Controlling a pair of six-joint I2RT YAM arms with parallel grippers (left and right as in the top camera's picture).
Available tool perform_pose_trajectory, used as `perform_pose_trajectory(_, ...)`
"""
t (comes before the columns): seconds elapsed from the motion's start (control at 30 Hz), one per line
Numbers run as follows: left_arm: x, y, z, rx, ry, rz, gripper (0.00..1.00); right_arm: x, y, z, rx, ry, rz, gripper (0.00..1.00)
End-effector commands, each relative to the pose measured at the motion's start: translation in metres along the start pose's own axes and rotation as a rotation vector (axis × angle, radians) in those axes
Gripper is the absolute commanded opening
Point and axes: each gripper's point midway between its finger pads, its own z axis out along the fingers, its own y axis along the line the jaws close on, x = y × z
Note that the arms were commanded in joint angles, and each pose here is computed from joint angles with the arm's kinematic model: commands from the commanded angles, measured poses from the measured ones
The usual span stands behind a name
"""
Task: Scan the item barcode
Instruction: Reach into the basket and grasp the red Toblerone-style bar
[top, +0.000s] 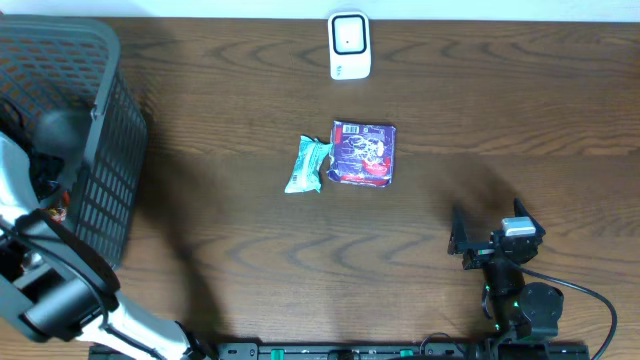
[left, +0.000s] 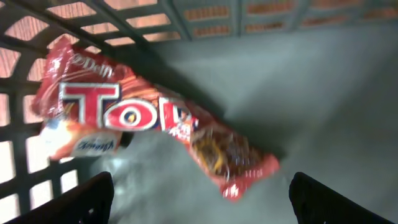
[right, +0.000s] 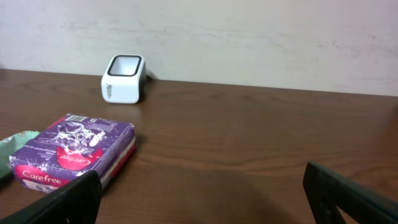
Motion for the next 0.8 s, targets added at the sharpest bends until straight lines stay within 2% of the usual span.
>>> perform_pose_trajectory(0.0,-0.003,0.007,0.022,-0.075,-0.012,-0.1,0.9,0.001,-0.003,0.0,0.014,0.003,-0.011,0.99)
perform_pose_trajectory(0.2,0.004,-0.001,0.051,-0.095,0.016,-0.093,0.9,0.001,-0.003,0.0,0.014,0.003,-0.011,0.99)
perform_pose_trajectory(0.3,0.009,-0.006,0.063,-0.095,0.036,-0.087,0.86,0.001,-0.003,0.0,0.014,0.003,-0.011,0.99)
perform_pose_trajectory(0.37,0.012,-0.007,0.07,-0.1,0.047,-0.082,0.76,0.001,-0.003,0.0,0.014,0.003,-0.011,0.99)
perform_pose_trajectory(0.47,0.015,-0.007,0.076,-0.11,0.059,-0.052,0.51,0.001,-0.003,0.0,0.014,0.003,-0.011,0.99)
perform_pose_trajectory(0.53,0.016,-0.007,0.076,-0.11,0.06,-0.035,0.4,0.001,-0.003,0.0,0.014,0.003,-0.011,0.99)
perform_pose_trajectory(0.6,0.016,-0.007,0.076,-0.112,0.064,-0.023,0.14,0.001,-0.003,0.0,0.014,0.003,-0.011,0.99)
perform_pose_trajectory(0.63,0.018,-0.005,0.076,-0.116,0.069,-0.019,0.07,0.001,-0.003,0.0,0.014,0.003,-0.011,0.99)
perform_pose_trajectory(0.77,0.029,-0.001,0.07,-0.12,0.126,0.02,0.07,0.001,-0.003,0.0,0.014,0.003,-0.011,0.99)
